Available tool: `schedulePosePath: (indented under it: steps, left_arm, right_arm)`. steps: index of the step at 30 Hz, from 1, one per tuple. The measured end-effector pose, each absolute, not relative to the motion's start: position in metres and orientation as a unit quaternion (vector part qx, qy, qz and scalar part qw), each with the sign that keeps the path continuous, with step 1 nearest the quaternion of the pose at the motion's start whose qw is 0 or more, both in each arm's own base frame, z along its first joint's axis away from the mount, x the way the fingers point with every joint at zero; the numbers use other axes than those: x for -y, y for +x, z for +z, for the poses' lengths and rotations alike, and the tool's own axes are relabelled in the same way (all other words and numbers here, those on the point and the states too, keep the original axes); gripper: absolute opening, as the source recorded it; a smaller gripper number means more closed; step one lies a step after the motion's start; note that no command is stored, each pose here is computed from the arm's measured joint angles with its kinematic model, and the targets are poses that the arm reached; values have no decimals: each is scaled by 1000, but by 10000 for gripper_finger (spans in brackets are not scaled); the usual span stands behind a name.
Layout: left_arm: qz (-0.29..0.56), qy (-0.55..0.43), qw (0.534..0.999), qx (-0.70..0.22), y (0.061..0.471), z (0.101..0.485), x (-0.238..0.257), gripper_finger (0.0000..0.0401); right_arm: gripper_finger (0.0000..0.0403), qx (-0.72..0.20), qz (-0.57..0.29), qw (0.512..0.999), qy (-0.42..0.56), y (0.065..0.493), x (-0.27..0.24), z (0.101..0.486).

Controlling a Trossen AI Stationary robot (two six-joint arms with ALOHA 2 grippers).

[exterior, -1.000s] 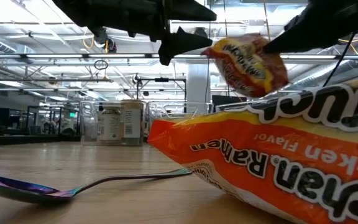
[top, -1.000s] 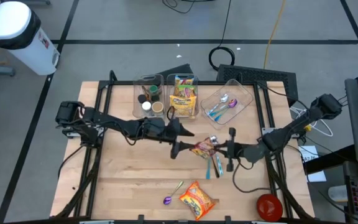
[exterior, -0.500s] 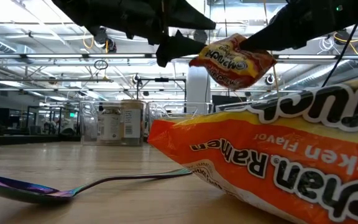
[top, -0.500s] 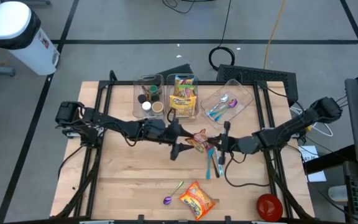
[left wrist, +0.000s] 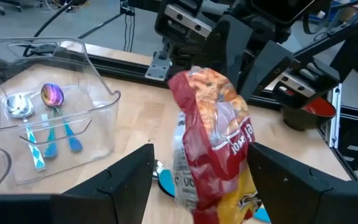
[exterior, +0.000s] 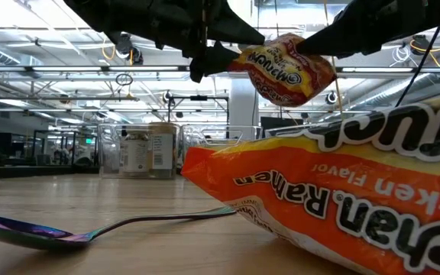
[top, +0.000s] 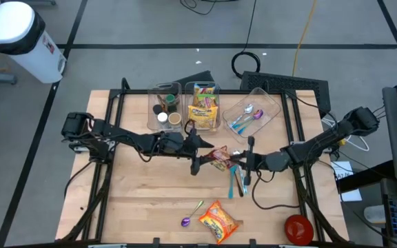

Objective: Pick & Place Food Item
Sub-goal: Put the red noodle pack into the middle transparent bin

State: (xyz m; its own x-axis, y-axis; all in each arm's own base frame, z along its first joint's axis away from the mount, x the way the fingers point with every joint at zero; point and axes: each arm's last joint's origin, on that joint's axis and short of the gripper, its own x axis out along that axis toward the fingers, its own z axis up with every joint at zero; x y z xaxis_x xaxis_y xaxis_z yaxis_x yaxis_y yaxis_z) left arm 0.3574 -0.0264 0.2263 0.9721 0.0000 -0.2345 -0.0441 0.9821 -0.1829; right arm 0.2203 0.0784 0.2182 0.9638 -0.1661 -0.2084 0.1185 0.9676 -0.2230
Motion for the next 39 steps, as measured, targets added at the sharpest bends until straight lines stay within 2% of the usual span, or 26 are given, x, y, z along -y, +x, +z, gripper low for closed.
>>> schedulePosePath:
  steps: [6,9,12,22,25,28,32,36,39]
  left_arm:
    - [6,-92,988,-120,357,226,27,266]
    - [-11,-94,988,-123,357,226,28,253]
    - [-30,-97,987,-126,357,226,29,214]
    - [-38,-85,987,-128,357,226,27,33]
    - [-36,-76,989,-120,354,232,24,8]
    - [-31,-75,991,-106,349,244,18,15]
    - [-21,-47,995,-88,337,265,10,6]
    - [26,-14,997,-66,322,286,-3,11]
    - [76,16,995,-58,314,296,-18,8]
  right_arm:
    - [4,-111,-64,986,-105,220,-79,219]
    - [4,-107,-64,986,-106,221,-79,220]
    - [4,-107,-63,986,-111,221,-79,220]
    - [4,-107,-63,986,-110,221,-79,220]
    - [13,-103,-69,989,-83,221,-79,220]
    - [46,-102,-72,990,-58,220,-78,222]
    - [118,-91,-73,993,-11,217,-78,226]
    - [184,-87,-56,995,6,212,-81,230]
    - [215,-74,-39,996,4,207,-83,236]
